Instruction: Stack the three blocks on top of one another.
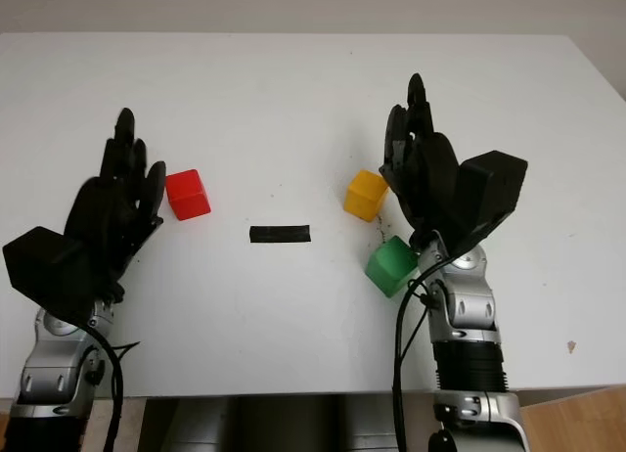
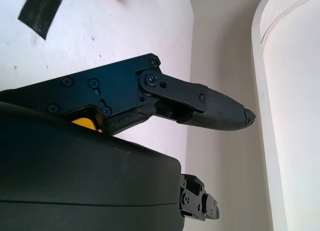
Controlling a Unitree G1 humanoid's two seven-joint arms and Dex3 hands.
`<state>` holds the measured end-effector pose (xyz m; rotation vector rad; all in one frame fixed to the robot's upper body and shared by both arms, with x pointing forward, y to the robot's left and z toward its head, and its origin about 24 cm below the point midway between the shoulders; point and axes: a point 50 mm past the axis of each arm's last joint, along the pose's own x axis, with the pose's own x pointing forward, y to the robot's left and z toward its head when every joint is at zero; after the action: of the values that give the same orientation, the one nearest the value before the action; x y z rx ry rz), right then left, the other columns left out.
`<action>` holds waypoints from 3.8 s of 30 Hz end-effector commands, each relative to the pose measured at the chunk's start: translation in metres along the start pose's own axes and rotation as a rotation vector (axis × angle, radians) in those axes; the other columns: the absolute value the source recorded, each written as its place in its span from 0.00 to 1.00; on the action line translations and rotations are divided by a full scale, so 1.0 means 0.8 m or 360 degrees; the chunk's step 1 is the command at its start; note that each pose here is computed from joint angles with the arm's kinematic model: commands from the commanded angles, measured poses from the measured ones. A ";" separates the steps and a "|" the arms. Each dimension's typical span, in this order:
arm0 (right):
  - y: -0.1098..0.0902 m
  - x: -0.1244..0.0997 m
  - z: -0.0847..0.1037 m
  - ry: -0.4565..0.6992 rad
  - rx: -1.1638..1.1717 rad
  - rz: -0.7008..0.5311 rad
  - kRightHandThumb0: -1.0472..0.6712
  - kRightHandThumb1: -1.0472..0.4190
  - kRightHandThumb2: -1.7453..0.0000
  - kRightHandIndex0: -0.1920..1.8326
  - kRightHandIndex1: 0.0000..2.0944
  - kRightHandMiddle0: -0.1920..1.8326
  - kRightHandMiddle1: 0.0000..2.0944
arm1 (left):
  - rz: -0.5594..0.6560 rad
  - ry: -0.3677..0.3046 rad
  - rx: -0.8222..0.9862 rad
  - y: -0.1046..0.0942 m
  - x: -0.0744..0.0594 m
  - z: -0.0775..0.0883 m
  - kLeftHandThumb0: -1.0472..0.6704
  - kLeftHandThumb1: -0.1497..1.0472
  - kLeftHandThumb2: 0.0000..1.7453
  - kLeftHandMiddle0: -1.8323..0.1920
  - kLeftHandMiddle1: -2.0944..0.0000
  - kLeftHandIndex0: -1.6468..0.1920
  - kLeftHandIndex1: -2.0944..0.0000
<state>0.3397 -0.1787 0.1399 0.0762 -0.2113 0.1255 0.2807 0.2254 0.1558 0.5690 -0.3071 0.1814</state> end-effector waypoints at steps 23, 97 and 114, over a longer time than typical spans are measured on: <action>-0.004 0.009 0.037 -0.0125 0.0017 -0.0057 0.19 0.00 0.60 0.00 0.00 0.00 0.00 | -0.0469 0.0153 0.1320 0.017 0.066 0.029 0.05 1.00 0.04 0.97 0.98 0.82 0.99; 0.016 0.003 0.022 -0.0087 -0.0011 -0.0006 0.22 0.00 0.56 0.00 0.00 0.00 0.00 | -0.0716 -0.0174 0.0804 -0.037 0.055 0.064 0.36 1.00 0.09 0.83 0.99 0.80 0.24; 0.015 0.000 0.019 -0.0076 -0.0032 -0.0024 0.24 0.00 0.57 0.00 0.00 0.00 0.00 | -0.0972 -0.0122 0.0487 -0.088 0.042 0.053 0.36 1.00 0.08 0.88 0.98 0.77 0.24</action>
<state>0.3369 -0.1687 0.1528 0.0634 -0.2405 0.1077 0.3198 0.1503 0.1671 0.9450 -0.1566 -0.3819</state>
